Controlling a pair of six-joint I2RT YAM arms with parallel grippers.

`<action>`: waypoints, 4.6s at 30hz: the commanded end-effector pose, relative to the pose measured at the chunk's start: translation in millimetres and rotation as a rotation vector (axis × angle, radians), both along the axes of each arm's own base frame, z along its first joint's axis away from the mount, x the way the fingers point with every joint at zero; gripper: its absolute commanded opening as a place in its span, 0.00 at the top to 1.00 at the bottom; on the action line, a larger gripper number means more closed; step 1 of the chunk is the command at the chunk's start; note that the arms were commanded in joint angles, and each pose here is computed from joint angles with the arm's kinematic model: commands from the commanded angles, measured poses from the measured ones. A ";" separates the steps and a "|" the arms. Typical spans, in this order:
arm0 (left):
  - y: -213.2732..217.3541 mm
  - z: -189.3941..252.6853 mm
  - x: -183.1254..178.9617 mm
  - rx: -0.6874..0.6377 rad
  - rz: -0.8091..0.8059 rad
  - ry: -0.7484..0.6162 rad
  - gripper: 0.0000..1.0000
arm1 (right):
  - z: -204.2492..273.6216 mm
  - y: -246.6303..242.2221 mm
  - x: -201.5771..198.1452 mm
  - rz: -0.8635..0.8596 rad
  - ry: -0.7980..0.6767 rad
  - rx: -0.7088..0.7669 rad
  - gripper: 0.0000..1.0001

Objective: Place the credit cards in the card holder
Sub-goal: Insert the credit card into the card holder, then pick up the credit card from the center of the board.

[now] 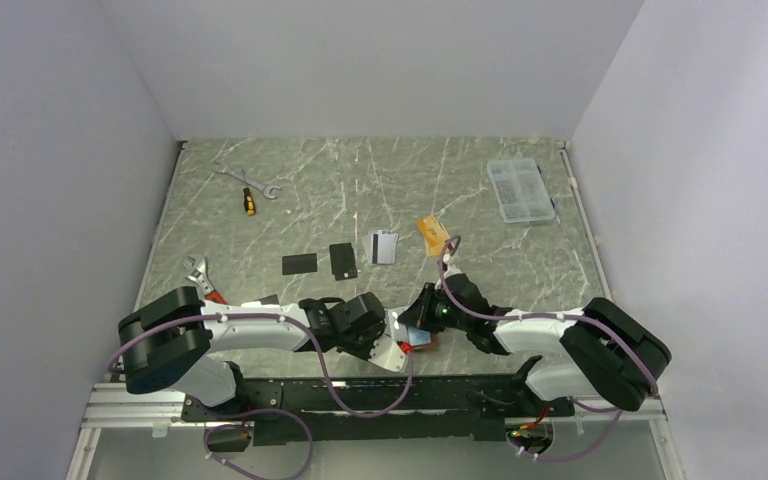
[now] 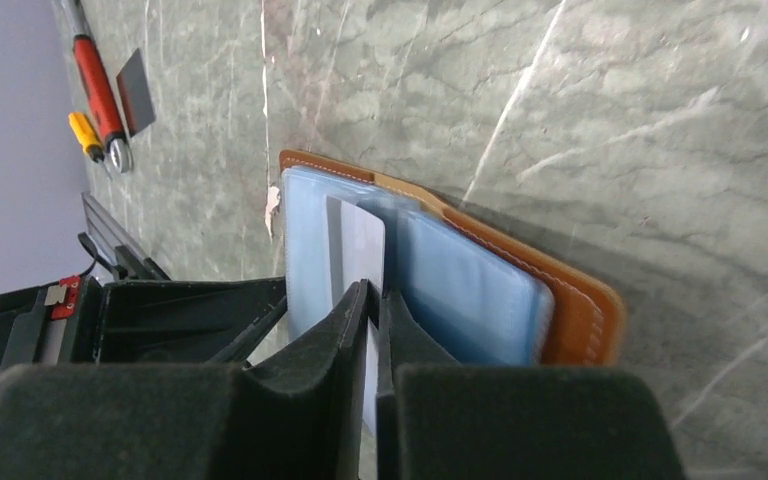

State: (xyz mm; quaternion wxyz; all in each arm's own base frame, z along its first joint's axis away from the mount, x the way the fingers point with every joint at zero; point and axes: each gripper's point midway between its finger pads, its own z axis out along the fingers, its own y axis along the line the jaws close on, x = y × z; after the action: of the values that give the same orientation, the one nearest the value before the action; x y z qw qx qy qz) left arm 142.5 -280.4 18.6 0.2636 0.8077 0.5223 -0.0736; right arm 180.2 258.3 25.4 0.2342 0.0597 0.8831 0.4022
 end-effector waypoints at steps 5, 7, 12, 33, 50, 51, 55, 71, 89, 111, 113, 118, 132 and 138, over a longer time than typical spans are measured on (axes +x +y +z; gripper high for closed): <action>11.2 -7.1 -6.1 0.042 0.016 0.027 1.00 | -29.9 -20.4 -27.0 -0.028 0.078 -0.256 0.63; 11.4 -7.3 -6.7 0.040 0.014 0.027 1.00 | -29.6 -24.0 -27.5 -0.037 0.074 -0.291 0.58; 12.5 -5.0 -7.0 0.025 0.020 0.023 1.00 | -15.6 -27.6 -25.6 -0.047 0.059 -0.311 0.51; -8.7 16.3 -16.4 -0.037 -0.029 0.042 1.00 | -10.9 -3.8 -21.3 0.024 0.119 -0.575 0.47; 55.3 54.0 32.4 -0.075 0.173 0.067 1.00 | 1.5 -7.8 -20.5 -0.014 0.092 -0.724 0.11; 63.4 57.2 36.1 -0.086 0.200 0.077 1.00 | 1.4 -6.6 -21.0 -0.013 0.086 -0.740 0.08; 97.0 67.4 46.4 -0.140 0.308 0.104 1.00 | -4.6 1.8 -22.7 -0.003 0.077 -0.805 0.04; 129.3 105.0 74.1 -0.250 0.469 0.058 1.00 | -9.7 -4.6 -13.8 -0.039 -0.016 -0.930 0.34; 127.7 116.0 78.4 -0.233 0.507 0.095 1.00 | 28.7 27.0 -8.1 -0.002 -0.051 -0.655 0.13; -2.4 129.3 186.3 -0.354 0.543 0.275 0.93 | 84.7 -119.8 215.5 -0.358 -0.123 -0.341 0.10; -22.0 122.3 202.9 -0.365 0.545 0.324 0.93 | 70.4 -130.0 235.4 -0.372 -0.105 -0.327 0.11; -62.6 109.7 229.5 -0.412 0.549 0.452 0.94 | 43.4 -146.3 275.9 -0.375 -0.072 -0.262 0.13; -80.0 83.9 242.2 -0.461 0.595 0.526 0.94 | -6.7 -133.9 278.7 -0.340 0.014 -0.193 0.23; -71.4 73.6 248.5 -0.448 0.625 0.511 0.94 | -27.0 -122.9 240.8 -0.329 0.075 -0.169 0.25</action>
State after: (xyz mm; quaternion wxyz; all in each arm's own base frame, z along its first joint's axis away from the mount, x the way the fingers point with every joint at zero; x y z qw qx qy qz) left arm 382.2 -349.2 81.1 0.2843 0.4959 0.7668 -0.2920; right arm 465.4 126.7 37.0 0.3394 0.1805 0.8769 0.2887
